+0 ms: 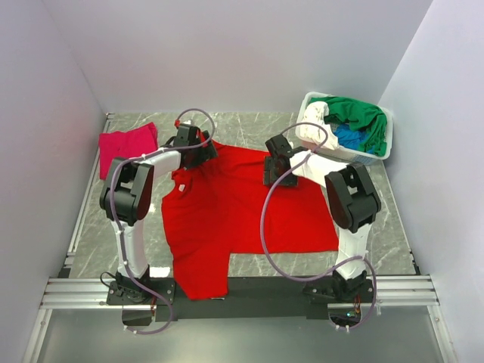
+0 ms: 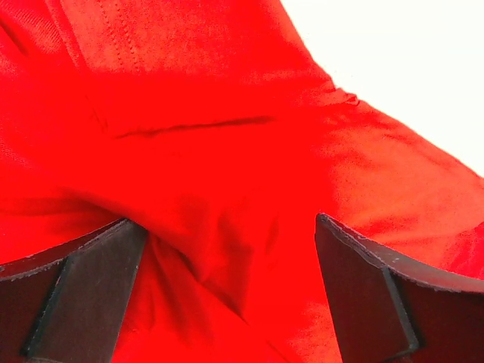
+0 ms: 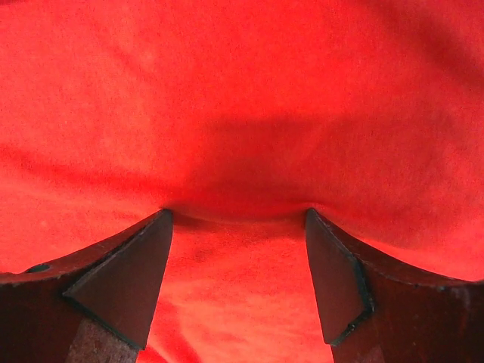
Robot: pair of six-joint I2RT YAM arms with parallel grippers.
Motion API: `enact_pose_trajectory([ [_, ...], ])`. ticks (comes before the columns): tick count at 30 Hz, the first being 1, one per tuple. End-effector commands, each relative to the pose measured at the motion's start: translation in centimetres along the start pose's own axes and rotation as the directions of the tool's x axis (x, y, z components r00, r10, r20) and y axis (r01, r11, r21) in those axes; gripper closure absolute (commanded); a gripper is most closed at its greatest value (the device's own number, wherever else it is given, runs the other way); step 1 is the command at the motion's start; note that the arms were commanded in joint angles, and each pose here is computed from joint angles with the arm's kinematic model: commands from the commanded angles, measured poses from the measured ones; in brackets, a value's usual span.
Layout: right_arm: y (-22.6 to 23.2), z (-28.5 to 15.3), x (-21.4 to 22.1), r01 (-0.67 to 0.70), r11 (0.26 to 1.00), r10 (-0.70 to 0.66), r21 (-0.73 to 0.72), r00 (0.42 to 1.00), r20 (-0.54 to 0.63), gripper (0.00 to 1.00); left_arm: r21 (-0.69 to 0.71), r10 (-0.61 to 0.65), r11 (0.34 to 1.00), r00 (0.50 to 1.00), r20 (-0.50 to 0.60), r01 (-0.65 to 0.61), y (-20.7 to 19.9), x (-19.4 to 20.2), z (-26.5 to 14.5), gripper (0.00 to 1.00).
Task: Fold and stack the t-shirts
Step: Flatten the tshirt out
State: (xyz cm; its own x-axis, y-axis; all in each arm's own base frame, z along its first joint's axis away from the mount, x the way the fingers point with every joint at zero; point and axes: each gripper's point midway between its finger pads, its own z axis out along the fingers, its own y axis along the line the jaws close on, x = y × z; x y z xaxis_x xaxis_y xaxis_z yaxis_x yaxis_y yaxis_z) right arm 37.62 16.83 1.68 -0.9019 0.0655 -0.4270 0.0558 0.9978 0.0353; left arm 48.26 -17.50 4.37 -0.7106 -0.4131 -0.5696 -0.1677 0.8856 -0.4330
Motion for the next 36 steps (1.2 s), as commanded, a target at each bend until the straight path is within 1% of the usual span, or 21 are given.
enact_pose_trajectory([
  [1, 0.2, 1.0, -0.8, 0.001, 1.000, -0.001, -0.016, 1.000, -0.021, 0.24, -0.031, 0.013, 0.999, 0.998, -0.055, -0.014, 0.9, 1.1, 1.0, 0.01],
  [10, 0.3, 2.8, -2.8, -0.011, 1.000, 0.010, -0.015, 0.999, -0.052, 0.25, -0.024, -0.004, 1.000, 0.998, -0.055, 0.003, 1.2, -0.8, 2.6, 0.01],
  [11, 0.6, 2.6, -3.4, -0.013, 1.000, 0.012, -0.023, 0.999, -0.046, 0.26, -0.017, -0.004, 1.000, 0.999, -0.042, 0.003, 1.0, -1.8, 2.6, 0.01],
  [13, 0.4, 3.0, -3.7, -0.015, 1.000, 0.014, -0.017, 0.998, -0.058, 0.25, -0.014, -0.003, 1.000, 0.999, -0.045, 0.003, 1.1, -2.1, 3.1, 0.01],
  [16, 0.8, 3.1, -4.9, -0.013, 1.000, 0.011, -0.023, 0.999, -0.053, 0.26, -0.003, 0.000, 1.000, 1.000, -0.029, 0.000, 0.7, -3.8, 3.7, 0.01],
  [17, 1.1, 2.8, -6.0, -0.017, 0.999, 0.016, -0.033, 0.999, -0.031, 0.25, 0.014, 0.007, 1.000, 1.000, -0.010, -0.007, 0.0, -4.9, 3.7, 0.01],
  [19, 0.9, 3.1, -6.4, -0.013, 1.000, 0.012, -0.026, 0.999, -0.043, 0.25, 0.016, 0.010, 1.000, 1.000, -0.010, -0.010, 0.0, -5.3, 4.5, 0.01],
  [20, 1.3, 3.0, -7.4, -0.011, 0.999, 0.010, -0.034, 1.000, -0.027, 0.25, 0.032, 0.014, 0.999, 1.000, 0.016, -0.015, -0.6, -6.7, 4.5, 0.01],
  [22, 1.5, 2.4, -8.3, 0.003, 0.999, -0.003, -0.041, 1.000, -0.010, 0.25, 0.045, 0.026, 0.999, 0.999, 0.025, -0.027, -1.2, -7.5, 4.5, 0.01],
  [24, 1.9, 0.8, -9.9, 0.011, 0.998, -0.009, -0.062, 0.999, 0.038, 0.25, 0.076, 0.036, 0.996, 0.997, 0.062, -0.041, -2.5, -9.0, 3.7, 0.01],
  [25, 2.0, 0.0, -10.6, 0.013, 0.997, -0.008, -0.073, 0.998, 0.065, 0.25, 0.102, 0.038, 0.994, 0.994, 0.105, -0.049, -3.7, -10.4, 2.5, 0.01],
  [26, 2.2, -1.8, -11.5, 0.016, 0.996, -0.006, -0.092, 0.994, 0.105, 0.25, 0.111, 0.040, 0.992, 0.991, 0.130, -0.055, -4.3, -11.2, 1.7, 0.01],
  [28, 2.1, -3.7, -12.3, 0.026, 0.994, -0.011, -0.103, 0.990, 0.141, 0.24, 0.126, 0.040, 0.990, 0.977, 0.207, -0.067, -5.8, -13.5, -1.2, 0.01],
  [29, 1.9, -5.5, -12.8, 0.027, 0.994, -0.007, -0.110, 0.985, 0.172, 0.24, 0.128, 0.041, 0.989, 0.974, 0.225, -0.071, -6.1, -13.7, -2.0, 0.01],
  [30, 1.8, -6.2, -12.7, 0.029, 0.993, -0.008, -0.111, 0.984, 0.180, 0.23, 0.132, 0.040, 0.989, 0.969, 0.244, -0.074, -6.5, -14.1, -3.0, 0.01],
  [31, 1.7, -6.9, -12.7, 0.031, 0.993, -0.008, -0.114, 0.981, 0.192, 0.23, 0.149, 0.041, 0.985, 0.959, 0.281, -0.086, -7.7, -14.8, -5.1, 0.01],
  [32, 1.4, -8.1, -12.0, 0.031, 0.992, -0.006, -0.122, 0.979, 0.201, 0.23, 0.141, 0.046, 0.986, 0.961, 0.274, -0.087, -7.4, -13.8, -5.4, 0.01],
  [33, 1.3, -8.6, -11.6, 0.030, 0.991, -0.003, -0.128, 0.979, 0.204, 0.23, 0.161, 0.046, 0.982, 0.955, 0.294, -0.097, -8.2, -13.9, -7.2, 0.01],
  [34, 1.3, -9.0, -11.2, 0.030, 0.990, 0.000, -0.137, 0.977, 0.213, 0.23, 0.169, 0.055, 0.980, 0.958, 0.282, -0.106, -8.7, -12.8, -7.6, 0.01],
  [35, 0.8, -9.4, -9.7, 0.026, 0.990, 0.003, -0.141, 0.980, 0.201, 0.23, 0.153, 0.061, 0.983, 0.969, 0.239, -0.099, -7.7, -10.6, -7.1, 0.01],
  [36, 0.8, -9.6, -8.9, 0.029, 0.989, 0.001, -0.148, 0.980, 0.199, 0.23, 0.157, 0.060, 0.983, 0.971, 0.231, -0.098, -7.7, -9.8, -7.8, 0.01],
])
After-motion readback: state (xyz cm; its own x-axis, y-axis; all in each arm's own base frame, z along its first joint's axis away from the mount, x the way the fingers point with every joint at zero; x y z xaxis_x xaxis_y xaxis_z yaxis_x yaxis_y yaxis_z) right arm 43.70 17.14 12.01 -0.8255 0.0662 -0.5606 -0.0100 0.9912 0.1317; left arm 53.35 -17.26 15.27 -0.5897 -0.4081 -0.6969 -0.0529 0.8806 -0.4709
